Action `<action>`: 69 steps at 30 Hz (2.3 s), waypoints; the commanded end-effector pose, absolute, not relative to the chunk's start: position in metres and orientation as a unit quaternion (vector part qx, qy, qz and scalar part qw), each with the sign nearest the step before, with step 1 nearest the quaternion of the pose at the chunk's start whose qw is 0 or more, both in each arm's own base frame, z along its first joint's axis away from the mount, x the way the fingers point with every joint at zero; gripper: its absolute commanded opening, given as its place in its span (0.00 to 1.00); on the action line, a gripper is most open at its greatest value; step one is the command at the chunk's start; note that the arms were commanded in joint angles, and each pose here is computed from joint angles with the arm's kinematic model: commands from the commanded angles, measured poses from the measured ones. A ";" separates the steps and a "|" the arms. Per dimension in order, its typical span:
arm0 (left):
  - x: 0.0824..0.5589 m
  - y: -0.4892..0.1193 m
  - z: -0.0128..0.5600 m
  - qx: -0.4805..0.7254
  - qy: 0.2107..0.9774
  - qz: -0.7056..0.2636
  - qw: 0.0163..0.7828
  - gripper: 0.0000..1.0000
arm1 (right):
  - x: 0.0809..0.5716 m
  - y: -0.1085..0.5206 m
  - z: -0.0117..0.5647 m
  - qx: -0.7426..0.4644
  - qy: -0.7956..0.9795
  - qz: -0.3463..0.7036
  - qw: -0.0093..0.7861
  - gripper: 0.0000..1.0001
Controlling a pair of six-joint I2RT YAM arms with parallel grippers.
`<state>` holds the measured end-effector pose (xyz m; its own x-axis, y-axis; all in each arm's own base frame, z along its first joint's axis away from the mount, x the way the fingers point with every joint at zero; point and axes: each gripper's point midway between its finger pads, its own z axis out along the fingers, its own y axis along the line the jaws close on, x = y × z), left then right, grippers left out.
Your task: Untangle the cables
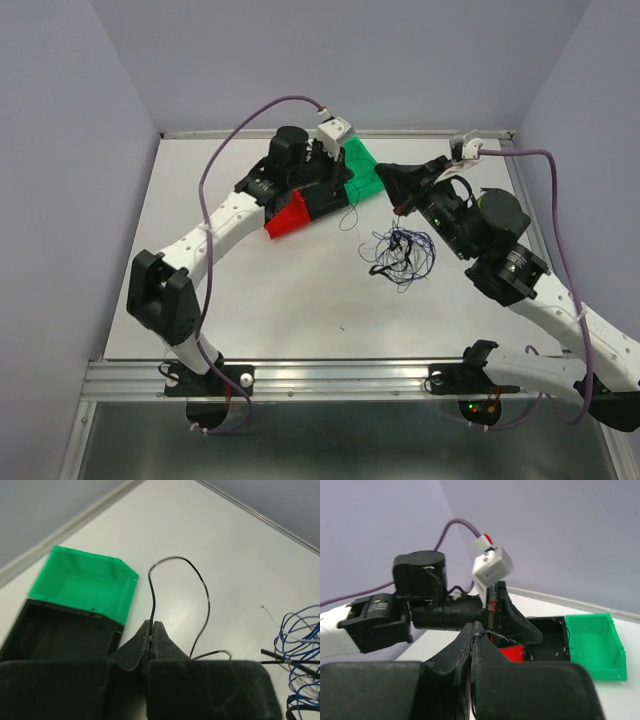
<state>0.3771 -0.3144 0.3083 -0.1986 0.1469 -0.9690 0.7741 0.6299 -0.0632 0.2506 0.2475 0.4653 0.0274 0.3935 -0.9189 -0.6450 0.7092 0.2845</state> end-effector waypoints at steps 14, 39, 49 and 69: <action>0.348 -0.334 0.288 0.341 0.667 -0.403 0.526 0.70 | 0.277 0.206 0.400 0.001 0.679 0.258 0.687 0.01; 0.226 -0.352 0.299 0.493 0.465 -0.408 0.612 0.69 | 0.306 0.209 0.370 0.053 0.708 0.205 0.673 0.00; 0.251 -0.376 0.298 0.468 0.485 -0.409 0.616 0.63 | 0.310 0.237 0.366 0.036 0.716 0.247 0.652 0.00; 0.283 -0.421 0.231 0.457 0.559 -0.396 0.568 0.41 | 0.293 0.223 0.429 0.063 0.667 0.300 0.679 0.01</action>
